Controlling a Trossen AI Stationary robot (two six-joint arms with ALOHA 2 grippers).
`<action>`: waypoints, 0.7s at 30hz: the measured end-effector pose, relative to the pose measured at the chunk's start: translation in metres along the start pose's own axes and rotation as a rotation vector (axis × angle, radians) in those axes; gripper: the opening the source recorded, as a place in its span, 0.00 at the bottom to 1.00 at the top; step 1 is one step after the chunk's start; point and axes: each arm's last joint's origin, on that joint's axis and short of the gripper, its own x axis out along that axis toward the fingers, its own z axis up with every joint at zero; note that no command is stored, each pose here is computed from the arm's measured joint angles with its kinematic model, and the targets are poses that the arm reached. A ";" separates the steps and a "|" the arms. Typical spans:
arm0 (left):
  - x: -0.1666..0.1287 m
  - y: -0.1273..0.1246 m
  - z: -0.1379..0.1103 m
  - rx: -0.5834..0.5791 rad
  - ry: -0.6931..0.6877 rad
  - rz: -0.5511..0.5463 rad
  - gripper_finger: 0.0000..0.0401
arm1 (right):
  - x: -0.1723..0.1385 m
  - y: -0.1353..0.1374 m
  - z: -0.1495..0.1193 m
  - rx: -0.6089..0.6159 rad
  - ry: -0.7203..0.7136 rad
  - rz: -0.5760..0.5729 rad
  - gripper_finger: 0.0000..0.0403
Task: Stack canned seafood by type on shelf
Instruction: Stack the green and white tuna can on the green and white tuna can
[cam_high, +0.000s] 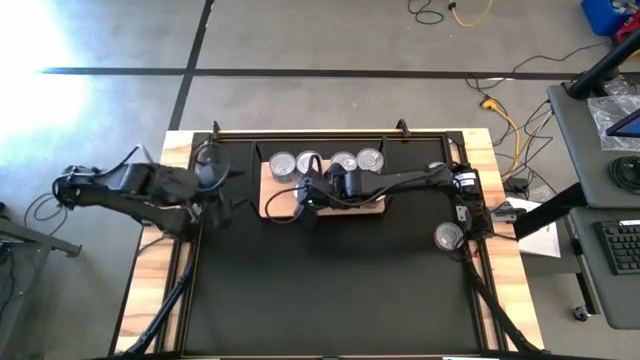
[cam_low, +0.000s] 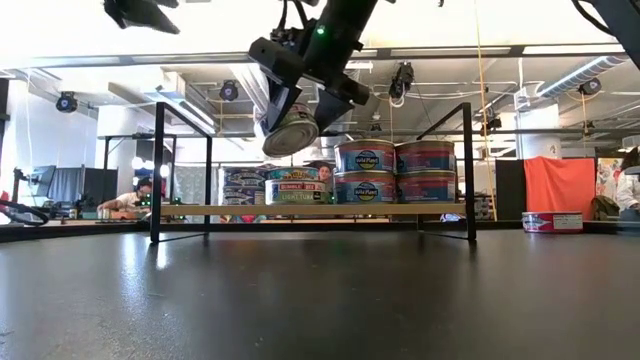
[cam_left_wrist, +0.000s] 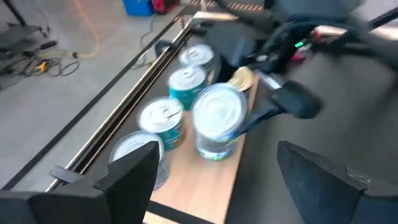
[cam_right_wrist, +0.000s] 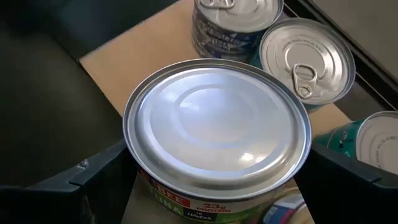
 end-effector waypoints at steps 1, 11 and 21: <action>0.004 0.002 0.000 0.003 0.005 0.007 0.77 | 0.000 0.000 -0.001 -0.014 0.006 -0.003 0.91; 0.029 0.023 0.015 -0.065 -0.204 -0.070 0.77 | 0.005 0.000 -0.005 -0.094 -0.016 -0.042 0.91; 0.080 0.019 -0.001 -0.096 -0.099 -0.087 0.77 | 0.020 -0.006 -0.014 -0.118 0.001 -0.055 0.91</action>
